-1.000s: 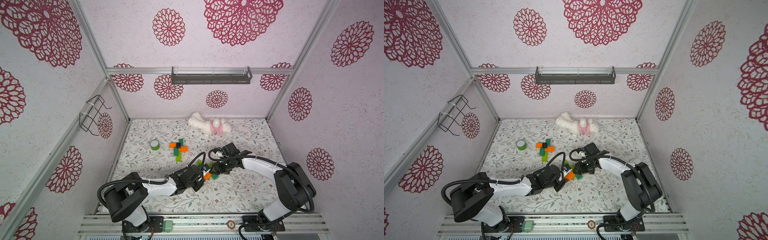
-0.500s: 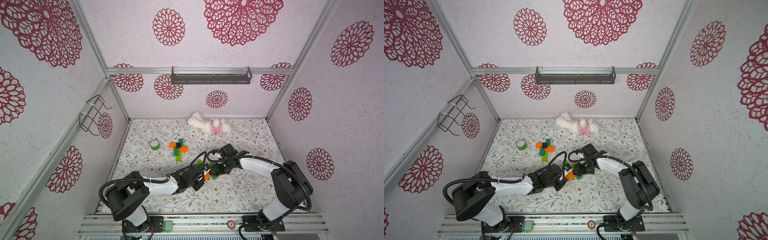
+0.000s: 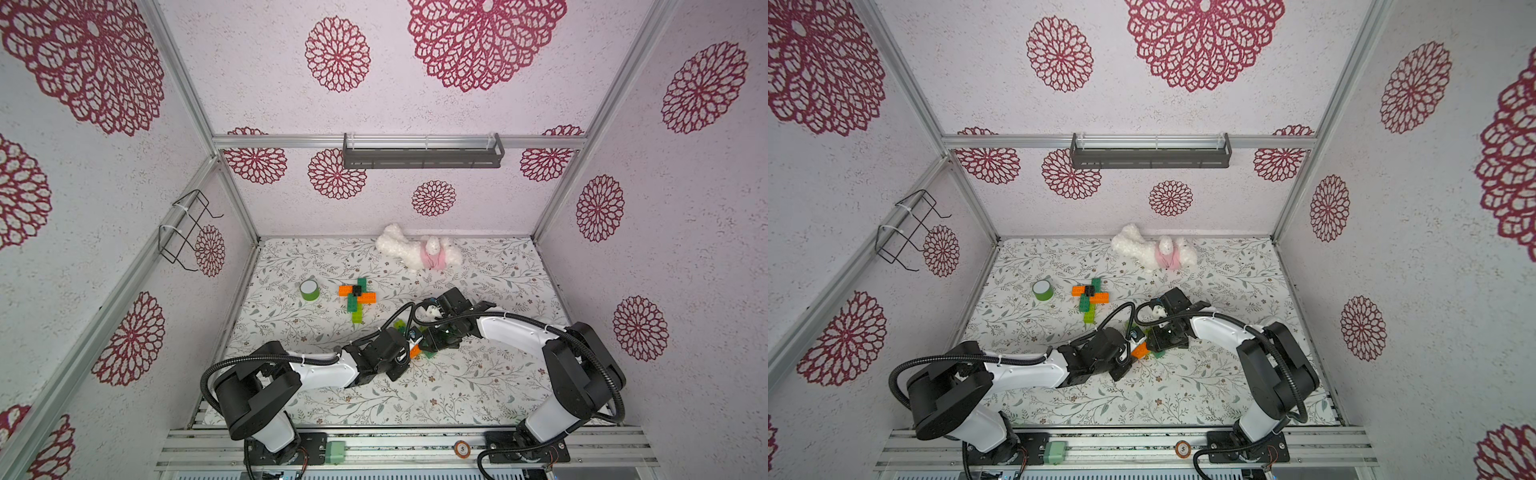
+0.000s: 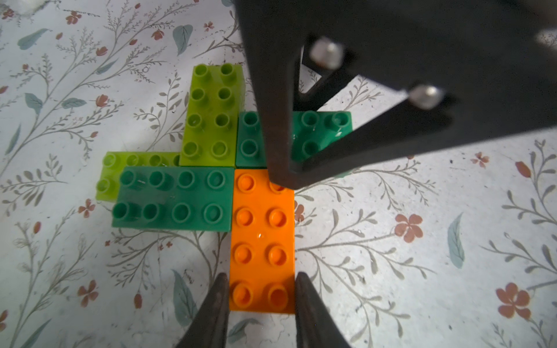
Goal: Assemble a small pinwheel with lego
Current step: Assemble the lego brick with the lego brick, then pick up the lego brick from the center of the board, then assemble the lego brick with the lego brick.
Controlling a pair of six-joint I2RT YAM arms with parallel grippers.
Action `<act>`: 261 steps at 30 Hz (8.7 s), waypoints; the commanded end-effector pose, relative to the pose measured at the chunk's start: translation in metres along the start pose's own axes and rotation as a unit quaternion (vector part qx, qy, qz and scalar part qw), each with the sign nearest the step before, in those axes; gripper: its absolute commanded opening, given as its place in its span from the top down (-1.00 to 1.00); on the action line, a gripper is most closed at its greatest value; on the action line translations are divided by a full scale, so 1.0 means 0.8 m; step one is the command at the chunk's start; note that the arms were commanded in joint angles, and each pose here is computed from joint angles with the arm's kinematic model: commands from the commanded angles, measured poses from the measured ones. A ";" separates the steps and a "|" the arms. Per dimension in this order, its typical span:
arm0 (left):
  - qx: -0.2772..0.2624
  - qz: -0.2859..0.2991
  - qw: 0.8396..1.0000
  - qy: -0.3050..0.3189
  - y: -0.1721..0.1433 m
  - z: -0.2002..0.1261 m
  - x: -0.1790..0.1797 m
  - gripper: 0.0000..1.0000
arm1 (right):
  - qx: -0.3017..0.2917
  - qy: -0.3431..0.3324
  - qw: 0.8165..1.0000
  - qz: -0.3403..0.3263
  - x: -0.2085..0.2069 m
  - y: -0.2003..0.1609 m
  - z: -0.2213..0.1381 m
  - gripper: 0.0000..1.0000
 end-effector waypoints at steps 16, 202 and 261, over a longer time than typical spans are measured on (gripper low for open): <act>-0.063 -0.035 0.997 0.022 0.034 -0.005 0.011 -0.02 | 0.053 -0.058 0.997 0.027 -0.016 -0.031 0.010 0.04; -0.155 -0.334 0.930 0.006 0.020 -0.292 0.091 -0.94 | 0.095 -0.152 0.983 -0.044 0.036 0.026 0.007 0.43; -0.154 -0.336 0.929 0.022 0.017 -0.292 0.095 -0.94 | 0.163 -0.150 0.973 -0.063 0.017 -0.024 0.030 0.46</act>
Point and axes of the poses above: each gripper's point midway between its finger pads, its own z axis out along the fingers, its own x axis along the line the jaws close on, y = z × x, the point moved 5 cm from there along -z, back along the fingers, and after that the axes turned 7 degrees about -z, right-handed, at the moved point
